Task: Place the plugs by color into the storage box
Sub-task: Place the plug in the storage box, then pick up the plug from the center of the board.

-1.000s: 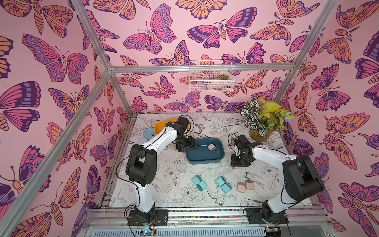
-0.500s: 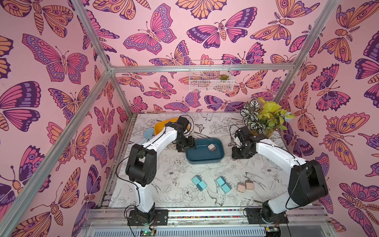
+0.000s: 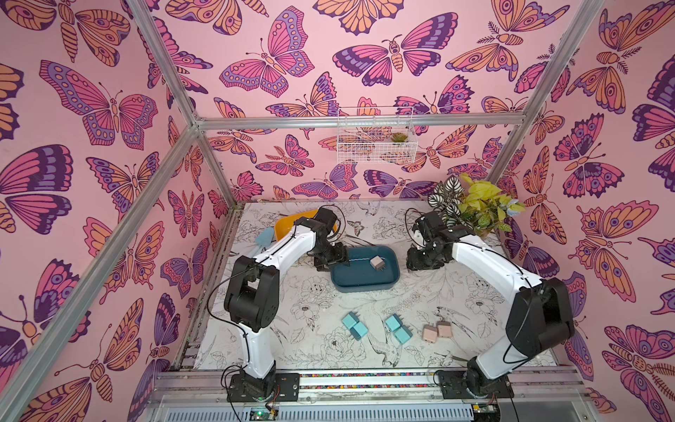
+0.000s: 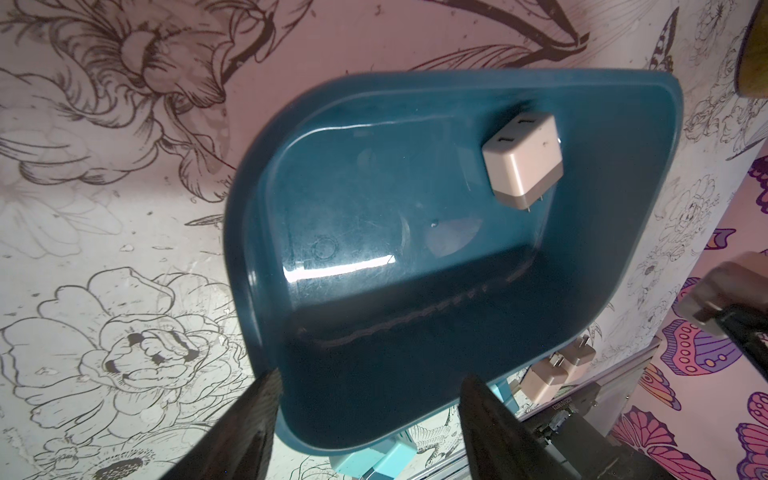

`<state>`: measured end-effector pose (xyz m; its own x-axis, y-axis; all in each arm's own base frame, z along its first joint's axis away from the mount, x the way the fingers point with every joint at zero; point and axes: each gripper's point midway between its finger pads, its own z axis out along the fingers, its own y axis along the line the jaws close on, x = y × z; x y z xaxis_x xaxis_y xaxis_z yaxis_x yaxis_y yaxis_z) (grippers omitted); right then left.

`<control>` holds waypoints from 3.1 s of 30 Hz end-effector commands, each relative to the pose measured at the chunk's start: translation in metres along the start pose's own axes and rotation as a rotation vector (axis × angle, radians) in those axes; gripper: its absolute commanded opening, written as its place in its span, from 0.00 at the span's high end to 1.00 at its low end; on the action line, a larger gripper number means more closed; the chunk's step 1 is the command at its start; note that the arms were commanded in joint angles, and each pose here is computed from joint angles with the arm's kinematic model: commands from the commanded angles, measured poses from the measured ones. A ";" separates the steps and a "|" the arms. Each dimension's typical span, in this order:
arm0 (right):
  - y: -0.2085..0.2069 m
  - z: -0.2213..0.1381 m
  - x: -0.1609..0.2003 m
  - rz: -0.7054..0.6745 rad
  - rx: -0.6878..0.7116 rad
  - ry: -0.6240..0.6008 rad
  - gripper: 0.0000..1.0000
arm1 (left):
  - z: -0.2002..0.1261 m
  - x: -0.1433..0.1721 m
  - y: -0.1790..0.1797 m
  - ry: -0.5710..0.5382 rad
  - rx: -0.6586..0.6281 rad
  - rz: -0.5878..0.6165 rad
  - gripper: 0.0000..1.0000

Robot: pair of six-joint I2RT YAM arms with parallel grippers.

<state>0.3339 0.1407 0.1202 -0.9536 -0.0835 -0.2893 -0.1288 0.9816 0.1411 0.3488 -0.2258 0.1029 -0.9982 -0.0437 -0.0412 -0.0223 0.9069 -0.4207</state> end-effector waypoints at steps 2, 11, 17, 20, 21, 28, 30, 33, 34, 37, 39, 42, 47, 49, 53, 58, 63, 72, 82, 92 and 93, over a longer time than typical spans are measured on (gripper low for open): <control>0.018 0.000 -0.002 -0.015 -0.030 0.009 0.52 | 0.001 0.006 0.007 0.029 -0.018 -0.017 0.29; 0.080 0.011 -0.018 -0.109 -0.087 0.011 0.52 | -0.002 0.004 0.007 0.019 -0.021 -0.021 0.29; 0.104 0.050 -0.025 -0.150 -0.101 0.058 0.52 | -0.005 0.007 0.010 0.012 -0.026 -0.025 0.29; 0.106 0.071 -0.026 -0.161 -0.096 0.084 0.52 | -0.008 0.009 0.013 0.007 -0.029 -0.029 0.29; 0.106 0.077 -0.026 -0.164 -0.092 0.093 0.52 | -0.009 0.009 0.014 0.004 -0.031 -0.032 0.29; 0.104 0.100 -0.023 -0.167 -0.074 0.127 0.53 | -0.015 0.013 0.021 -0.003 -0.038 -0.046 0.29; 0.102 0.103 -0.020 -0.165 -0.070 0.135 0.53 | -0.016 0.012 0.022 -0.007 -0.037 -0.047 0.29; 0.100 0.106 -0.016 -0.165 -0.067 0.143 0.53 | -0.016 0.012 0.021 -0.006 -0.034 -0.045 0.29; 0.100 0.106 -0.016 -0.164 -0.065 0.143 0.52 | -0.015 0.011 0.021 -0.005 -0.033 -0.048 0.29; 0.102 0.101 -0.017 -0.166 -0.075 0.138 0.45 | -0.014 0.010 0.020 -0.004 -0.030 -0.049 0.29; 0.107 0.091 -0.021 -0.170 -0.096 0.136 0.38 | -0.014 0.009 0.019 -0.003 -0.029 -0.050 0.29; 0.110 0.064 -0.034 -0.175 -0.087 0.114 0.27 | -0.013 0.008 0.019 -0.002 -0.028 -0.050 0.29; 0.091 0.001 -0.039 -0.169 -0.019 0.096 0.17 | -0.015 0.004 0.016 -0.013 -0.024 -0.038 0.29; 0.068 -0.028 -0.032 -0.105 0.007 0.072 0.16 | -0.016 0.003 0.016 -0.017 -0.025 -0.039 0.29; 0.014 -0.061 -0.004 0.073 0.039 0.043 0.14 | -0.013 0.002 0.016 -0.008 -0.024 -0.044 0.29; -0.015 -0.066 0.048 0.187 0.072 0.073 0.14 | -0.005 -0.002 0.012 0.010 -0.005 -0.055 0.29; -0.024 -0.042 0.092 0.267 0.089 0.184 0.15 | 0.002 -0.002 0.007 0.023 0.004 -0.051 0.29; -0.021 -0.022 0.157 0.364 0.034 0.294 0.21 | 0.004 0.006 0.008 0.036 -0.003 -0.042 0.29; -0.003 0.008 0.192 0.410 0.005 0.396 0.24 | 0.000 0.011 0.012 0.030 -0.015 -0.045 0.29; -0.012 0.021 0.209 0.459 0.036 0.406 0.24 | -0.004 0.012 0.012 0.020 -0.018 -0.041 0.29; -0.012 0.023 0.209 0.460 0.038 0.409 0.24 | -0.004 0.012 0.012 0.020 -0.019 -0.043 0.29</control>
<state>0.1406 0.1132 0.0382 -0.9418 0.2780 0.1892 0.3038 0.9447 0.1238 0.3407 -0.2167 0.0945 -0.9975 -0.0710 0.0053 -0.0669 0.9106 -0.4078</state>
